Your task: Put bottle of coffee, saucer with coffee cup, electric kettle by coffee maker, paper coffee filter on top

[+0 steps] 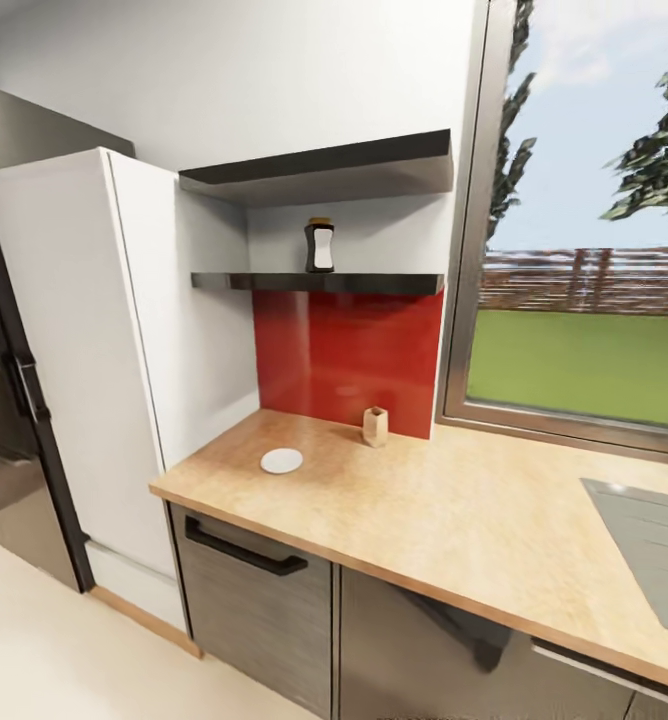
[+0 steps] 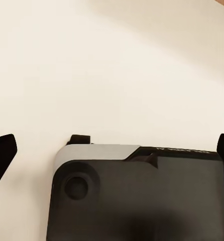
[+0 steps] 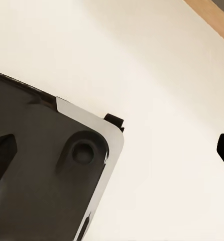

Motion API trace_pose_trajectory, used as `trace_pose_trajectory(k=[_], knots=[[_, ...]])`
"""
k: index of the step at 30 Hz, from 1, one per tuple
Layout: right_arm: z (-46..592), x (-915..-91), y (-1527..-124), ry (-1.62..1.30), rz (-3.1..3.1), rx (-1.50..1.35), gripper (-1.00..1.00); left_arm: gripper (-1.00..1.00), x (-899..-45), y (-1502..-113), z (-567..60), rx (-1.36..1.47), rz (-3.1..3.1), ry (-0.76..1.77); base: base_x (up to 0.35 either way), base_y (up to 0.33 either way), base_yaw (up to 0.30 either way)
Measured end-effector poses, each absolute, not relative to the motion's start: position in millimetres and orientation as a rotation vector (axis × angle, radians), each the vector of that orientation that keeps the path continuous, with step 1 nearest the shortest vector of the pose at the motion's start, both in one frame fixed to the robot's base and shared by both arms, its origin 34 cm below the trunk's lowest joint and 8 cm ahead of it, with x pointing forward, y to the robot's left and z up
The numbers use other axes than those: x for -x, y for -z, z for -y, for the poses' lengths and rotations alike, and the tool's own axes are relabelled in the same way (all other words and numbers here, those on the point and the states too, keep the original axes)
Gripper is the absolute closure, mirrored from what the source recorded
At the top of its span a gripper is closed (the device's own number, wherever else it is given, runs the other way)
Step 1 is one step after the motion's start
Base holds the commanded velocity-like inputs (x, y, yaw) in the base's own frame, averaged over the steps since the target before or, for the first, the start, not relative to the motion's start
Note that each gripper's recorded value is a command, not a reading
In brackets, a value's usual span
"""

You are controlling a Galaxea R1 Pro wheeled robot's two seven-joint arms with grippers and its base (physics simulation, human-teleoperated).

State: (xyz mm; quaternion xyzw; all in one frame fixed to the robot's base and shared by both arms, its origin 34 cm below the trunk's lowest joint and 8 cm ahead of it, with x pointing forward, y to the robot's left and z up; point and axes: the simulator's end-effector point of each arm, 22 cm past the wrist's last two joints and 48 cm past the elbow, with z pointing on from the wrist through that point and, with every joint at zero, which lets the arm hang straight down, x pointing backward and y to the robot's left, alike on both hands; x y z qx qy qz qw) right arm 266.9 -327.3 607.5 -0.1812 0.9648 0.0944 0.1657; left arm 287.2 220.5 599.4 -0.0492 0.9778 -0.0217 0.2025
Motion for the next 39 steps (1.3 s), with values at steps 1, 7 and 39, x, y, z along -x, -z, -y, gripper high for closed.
trace_pose_trajectory(k=[1,7,39], knots=[[327.2,-267.0,-607.5,-0.269,-2.747,0.516,-1.0,-1.0,-287.2,-599.4,-220.7,0.138,-2.73,0.06,0.0,0.032,-0.239],[327.2,-267.0,-607.5,-0.269,-2.747,0.517,-1.0,-1.0,-287.2,-599.4,-220.9,0.138,-2.73,0.059,0.0,0.184,-0.107],[328.0,-266.9,-607.6,-0.269,-2.749,0.516,-1.0,-1.0,-287.2,-599.4,-220.9,0.139,-2.73,0.059,0.0,0.109,-0.152]])
